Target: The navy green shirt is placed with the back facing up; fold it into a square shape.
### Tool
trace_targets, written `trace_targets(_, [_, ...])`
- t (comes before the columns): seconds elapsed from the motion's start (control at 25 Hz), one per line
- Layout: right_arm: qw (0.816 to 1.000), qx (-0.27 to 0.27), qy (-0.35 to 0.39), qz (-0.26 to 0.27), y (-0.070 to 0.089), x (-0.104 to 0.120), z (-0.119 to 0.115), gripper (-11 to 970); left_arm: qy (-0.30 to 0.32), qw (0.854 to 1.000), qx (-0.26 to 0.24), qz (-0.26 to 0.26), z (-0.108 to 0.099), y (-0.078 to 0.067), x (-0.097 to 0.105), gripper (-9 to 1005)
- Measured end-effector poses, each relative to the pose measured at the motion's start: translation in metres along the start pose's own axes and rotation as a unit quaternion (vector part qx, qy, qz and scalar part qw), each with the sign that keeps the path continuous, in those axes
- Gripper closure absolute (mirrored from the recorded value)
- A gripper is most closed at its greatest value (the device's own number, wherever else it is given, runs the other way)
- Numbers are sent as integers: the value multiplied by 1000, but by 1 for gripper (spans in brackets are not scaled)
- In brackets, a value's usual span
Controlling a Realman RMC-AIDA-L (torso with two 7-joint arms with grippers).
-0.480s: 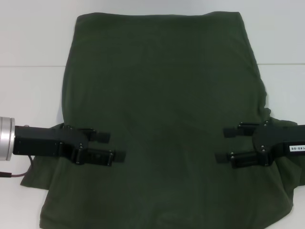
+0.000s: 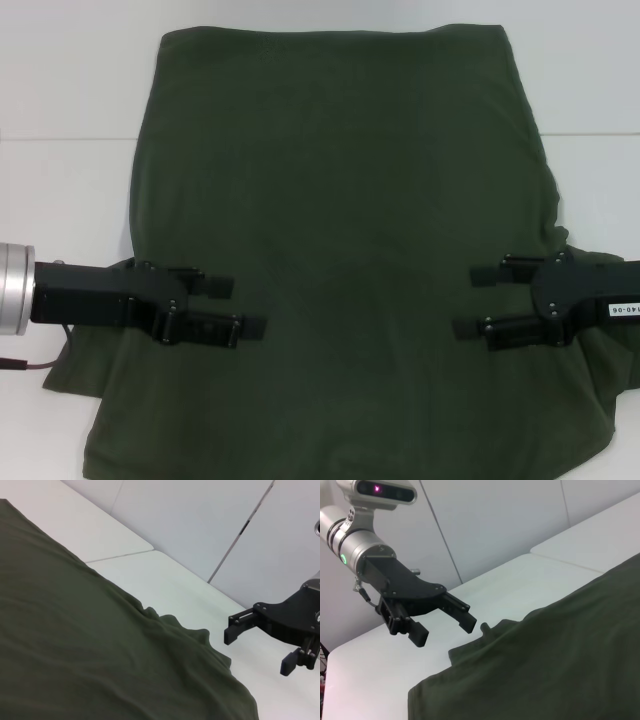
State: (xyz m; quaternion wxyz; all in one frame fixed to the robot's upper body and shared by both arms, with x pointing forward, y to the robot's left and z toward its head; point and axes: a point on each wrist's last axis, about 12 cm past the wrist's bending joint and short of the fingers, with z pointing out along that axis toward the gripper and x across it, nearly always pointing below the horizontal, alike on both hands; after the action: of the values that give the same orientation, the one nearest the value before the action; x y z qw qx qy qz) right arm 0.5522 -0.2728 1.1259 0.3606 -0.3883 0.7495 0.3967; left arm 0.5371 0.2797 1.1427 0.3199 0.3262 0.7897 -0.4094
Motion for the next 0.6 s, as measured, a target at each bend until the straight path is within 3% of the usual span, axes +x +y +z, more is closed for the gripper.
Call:
trace_targets(0.28, [1000, 3, -6, 8, -1, -2, -1, 14, -10, 1000, -10, -19, -5, 3, 0, 87])
trace_targets(0.44, [998, 18, -26, 45, -5, -4, -7, 14, -59, 989, -53, -127, -32, 15, 6, 89])
trace_targets(0.6, [995, 28, -40, 89, -9, -2, -8, 14, -94, 954, -87, -272, -62, 26, 26, 90])
